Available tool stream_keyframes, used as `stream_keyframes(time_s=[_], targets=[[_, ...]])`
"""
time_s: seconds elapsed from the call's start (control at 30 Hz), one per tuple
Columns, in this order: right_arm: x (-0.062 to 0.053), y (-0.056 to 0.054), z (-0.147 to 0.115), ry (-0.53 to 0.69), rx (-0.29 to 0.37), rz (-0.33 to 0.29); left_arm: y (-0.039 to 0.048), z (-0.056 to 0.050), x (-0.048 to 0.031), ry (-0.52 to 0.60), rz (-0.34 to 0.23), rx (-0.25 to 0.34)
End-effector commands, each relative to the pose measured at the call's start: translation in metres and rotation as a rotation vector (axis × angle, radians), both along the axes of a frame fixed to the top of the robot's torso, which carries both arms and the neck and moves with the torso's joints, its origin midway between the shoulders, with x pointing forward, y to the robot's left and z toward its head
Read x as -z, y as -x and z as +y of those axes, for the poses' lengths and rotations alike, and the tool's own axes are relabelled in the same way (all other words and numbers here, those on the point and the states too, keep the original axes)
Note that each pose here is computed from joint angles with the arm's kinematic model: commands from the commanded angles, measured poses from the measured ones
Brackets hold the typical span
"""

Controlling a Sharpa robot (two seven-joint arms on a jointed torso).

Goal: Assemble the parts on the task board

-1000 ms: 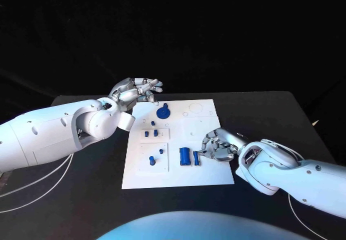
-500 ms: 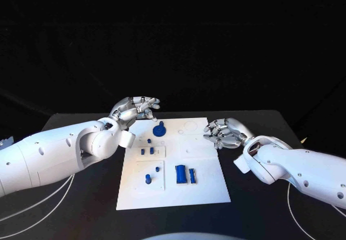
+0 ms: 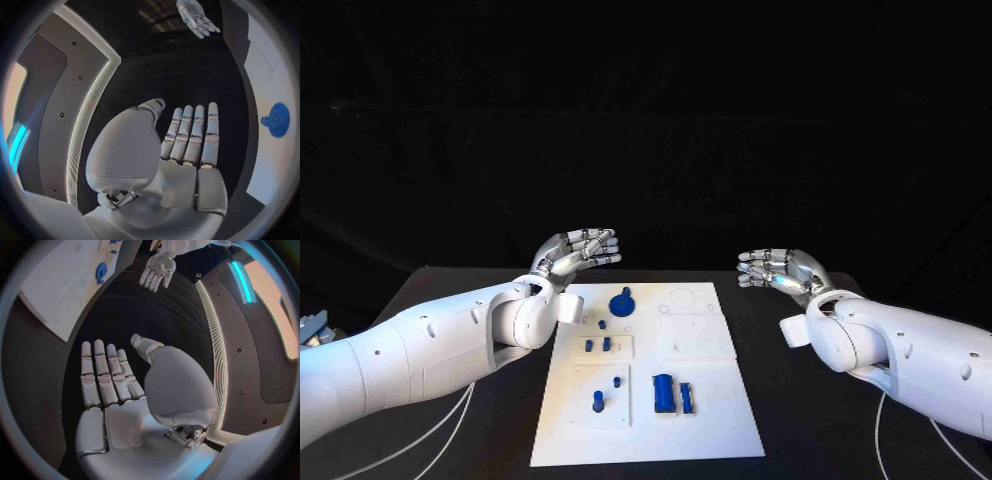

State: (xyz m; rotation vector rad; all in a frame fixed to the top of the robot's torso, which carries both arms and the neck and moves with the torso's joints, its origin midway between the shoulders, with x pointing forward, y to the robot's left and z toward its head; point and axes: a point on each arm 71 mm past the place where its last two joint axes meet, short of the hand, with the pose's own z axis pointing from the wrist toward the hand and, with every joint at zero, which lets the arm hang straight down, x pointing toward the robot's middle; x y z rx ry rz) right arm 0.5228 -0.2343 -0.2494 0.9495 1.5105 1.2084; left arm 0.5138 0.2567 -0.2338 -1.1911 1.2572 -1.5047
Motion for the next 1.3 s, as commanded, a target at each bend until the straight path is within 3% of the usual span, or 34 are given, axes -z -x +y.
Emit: stream_keyframes(time_s=[0.03,0.1,0.13,0.43,0.7,0.9,1.07,1.3], targets=[[-0.002,-0.005,0.001,-0.106,-0.028,-0.011,-0.0052,0.005,0.0022,0.031,-0.023,-0.063],[-0.002,-0.008,-0.001,-0.108,-0.022,-0.016,-0.0089,0.008,0.0062,0.027,-0.019,-0.089],[0.000,-0.006,-0.002,-0.031,0.007,-0.003,-0.0062,0.004,0.0060,0.000,0.001,-0.038],[-0.003,0.006,0.009,-0.082,0.055,-0.019,0.0020,-0.009,0.0049,-0.028,0.010,-0.064],[-0.016,0.041,0.032,-0.181,0.172,-0.036,0.0269,-0.041,-0.0010,-0.097,0.028,-0.134],[-0.023,0.057,0.040,-0.213,0.222,-0.035,0.0433,-0.057,-0.0064,-0.134,0.034,-0.175],[-0.025,0.061,0.042,-0.220,0.234,-0.034,0.0511,-0.063,-0.0093,-0.150,0.037,-0.194],[-0.025,0.061,0.042,-0.220,0.234,-0.034,0.0520,-0.064,-0.0096,-0.151,0.037,-0.196]])
